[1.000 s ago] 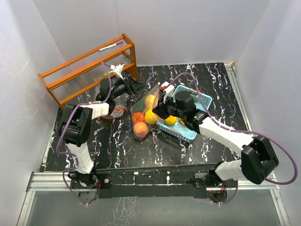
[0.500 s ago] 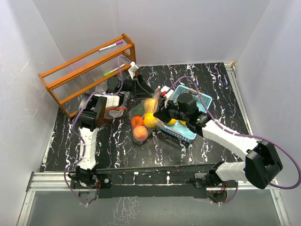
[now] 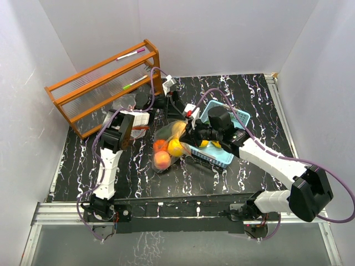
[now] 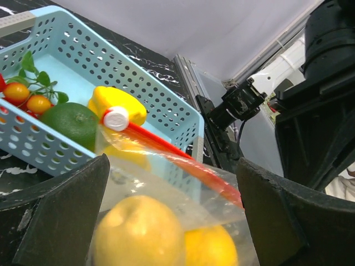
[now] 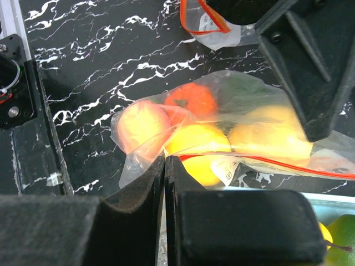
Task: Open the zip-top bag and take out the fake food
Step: Pick up the zipper food storage bag at the center of the board.
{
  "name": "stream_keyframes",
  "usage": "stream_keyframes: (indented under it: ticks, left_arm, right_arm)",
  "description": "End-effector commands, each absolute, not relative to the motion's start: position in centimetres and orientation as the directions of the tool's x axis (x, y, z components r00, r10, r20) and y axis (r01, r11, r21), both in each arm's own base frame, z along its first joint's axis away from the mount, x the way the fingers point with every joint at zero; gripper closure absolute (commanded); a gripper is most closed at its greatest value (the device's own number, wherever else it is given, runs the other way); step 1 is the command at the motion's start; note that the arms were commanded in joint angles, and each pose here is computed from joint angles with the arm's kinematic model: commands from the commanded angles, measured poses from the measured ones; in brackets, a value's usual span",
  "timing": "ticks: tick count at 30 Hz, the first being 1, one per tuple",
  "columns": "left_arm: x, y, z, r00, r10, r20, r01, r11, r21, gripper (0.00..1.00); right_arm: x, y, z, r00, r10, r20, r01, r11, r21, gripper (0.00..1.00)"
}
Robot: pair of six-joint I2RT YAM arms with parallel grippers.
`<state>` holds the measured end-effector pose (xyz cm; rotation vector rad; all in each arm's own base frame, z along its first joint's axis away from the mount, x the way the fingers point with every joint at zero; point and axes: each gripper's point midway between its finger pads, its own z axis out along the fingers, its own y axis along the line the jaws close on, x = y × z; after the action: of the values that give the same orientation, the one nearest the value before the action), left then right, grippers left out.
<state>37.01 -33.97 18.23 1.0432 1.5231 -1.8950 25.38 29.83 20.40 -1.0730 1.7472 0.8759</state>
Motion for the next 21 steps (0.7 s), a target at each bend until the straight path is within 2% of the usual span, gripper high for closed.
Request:
stream_keyframes:
  ticks: [1,5,6,8,9,10,13,14,17,18,21]
  left_arm:
    - [37.8,-33.8,19.5,-0.429,0.01,-0.903,0.865,-0.285,-0.413,0.03]
    - [38.2,-34.0,19.5,-0.434,-0.002,-0.901,0.864,-0.284,-0.416,0.03]
    - [38.0,-34.1,19.4,-0.436,0.002,-0.9,0.862,-0.286,-0.419,0.06]
    - [37.5,-34.2,19.4,-0.438,0.017,-0.899,0.857,-0.294,-0.424,0.19]
    - [37.1,-34.2,19.4,-0.441,0.021,-0.897,0.854,-0.296,-0.427,0.35]
    - [36.8,-34.1,19.4,-0.443,0.022,-0.896,0.853,-0.296,-0.429,0.42]
    - [35.8,-33.8,19.7,-0.474,0.007,-0.881,0.844,-0.283,-0.456,0.67]
    - [35.6,-33.8,20.0,-0.484,-0.017,-0.875,0.844,-0.272,-0.462,0.74]
    - [35.1,-33.5,19.8,-0.5,-0.048,-0.865,0.844,-0.249,-0.474,0.95]
    - [35.1,-33.5,19.8,-0.507,-0.053,-0.86,0.841,-0.246,-0.481,1.0]
    - [35.4,-33.7,19.9,-0.533,-0.058,-0.844,0.827,-0.245,-0.505,1.0]
  right_arm:
    - [25.0,29.8,24.0,-0.139,-0.256,-0.956,-0.938,0.343,0.045,0.93]
    - [25.8,28.9,23.6,-0.153,-0.261,-0.953,-0.909,0.416,0.032,0.93]
    - [26.4,28.6,23.0,-0.176,-0.272,-0.946,-0.891,0.452,0.036,0.93]
    - [27.7,28.0,21.2,-0.242,-0.299,-0.923,-0.848,0.528,0.051,0.93]
    - [28.3,27.6,20.1,-0.276,-0.316,-0.908,-0.823,0.566,0.053,0.92]
    - [28.6,27.4,19.1,-0.304,-0.33,-0.894,-0.809,0.584,0.06,0.9]
    - [28.9,27.3,17.3,-0.363,-0.331,-0.871,-0.782,0.616,0.092,0.73]
    - [28.9,27.4,17.4,-0.367,-0.32,-0.873,-0.779,0.619,0.101,0.62]
    - [29.1,27.1,18.4,-0.347,-0.271,-0.898,-0.759,0.644,0.099,0.5]
    - [29.2,26.9,18.8,-0.337,-0.256,-0.906,-0.75,0.655,0.094,0.44]
    - [29.7,25.7,20.0,-0.317,-0.221,-0.922,-0.7,0.711,0.07,0.36]
